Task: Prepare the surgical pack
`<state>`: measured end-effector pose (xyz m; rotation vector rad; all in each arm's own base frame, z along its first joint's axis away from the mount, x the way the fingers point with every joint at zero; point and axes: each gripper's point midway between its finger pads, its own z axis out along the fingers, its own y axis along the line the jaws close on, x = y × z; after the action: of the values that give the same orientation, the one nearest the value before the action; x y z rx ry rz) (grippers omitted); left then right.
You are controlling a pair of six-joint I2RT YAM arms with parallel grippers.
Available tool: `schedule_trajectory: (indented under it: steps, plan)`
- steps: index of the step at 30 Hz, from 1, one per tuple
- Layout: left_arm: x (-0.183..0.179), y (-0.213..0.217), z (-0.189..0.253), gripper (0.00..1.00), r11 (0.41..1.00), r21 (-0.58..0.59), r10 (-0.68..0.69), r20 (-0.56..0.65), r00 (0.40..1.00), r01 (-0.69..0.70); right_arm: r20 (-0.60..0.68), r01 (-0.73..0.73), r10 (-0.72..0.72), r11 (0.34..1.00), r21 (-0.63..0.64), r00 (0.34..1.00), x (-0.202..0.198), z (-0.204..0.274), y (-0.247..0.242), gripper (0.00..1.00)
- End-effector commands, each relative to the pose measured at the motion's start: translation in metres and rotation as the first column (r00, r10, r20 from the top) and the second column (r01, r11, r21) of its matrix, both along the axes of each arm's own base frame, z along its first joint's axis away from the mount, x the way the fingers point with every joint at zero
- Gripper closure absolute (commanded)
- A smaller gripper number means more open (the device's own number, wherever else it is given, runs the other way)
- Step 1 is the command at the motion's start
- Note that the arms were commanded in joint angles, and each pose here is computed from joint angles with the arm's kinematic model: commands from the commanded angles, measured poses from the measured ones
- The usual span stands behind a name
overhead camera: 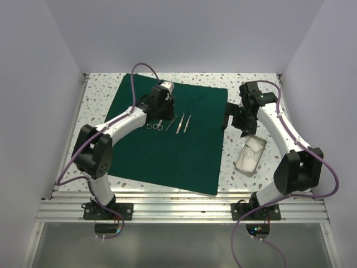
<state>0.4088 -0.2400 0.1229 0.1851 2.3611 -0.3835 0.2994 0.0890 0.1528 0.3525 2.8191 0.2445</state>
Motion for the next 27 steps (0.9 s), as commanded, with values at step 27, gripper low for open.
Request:
schedule_trajectory:
  steps: [27]
  plan:
    - [0.035,-0.01,-0.075,0.67,0.954,0.298,-0.045,0.012,0.999,0.039,-0.006,-0.029,0.03,0.997,0.078,1.0,-0.017,0.002,0.011,0.12]
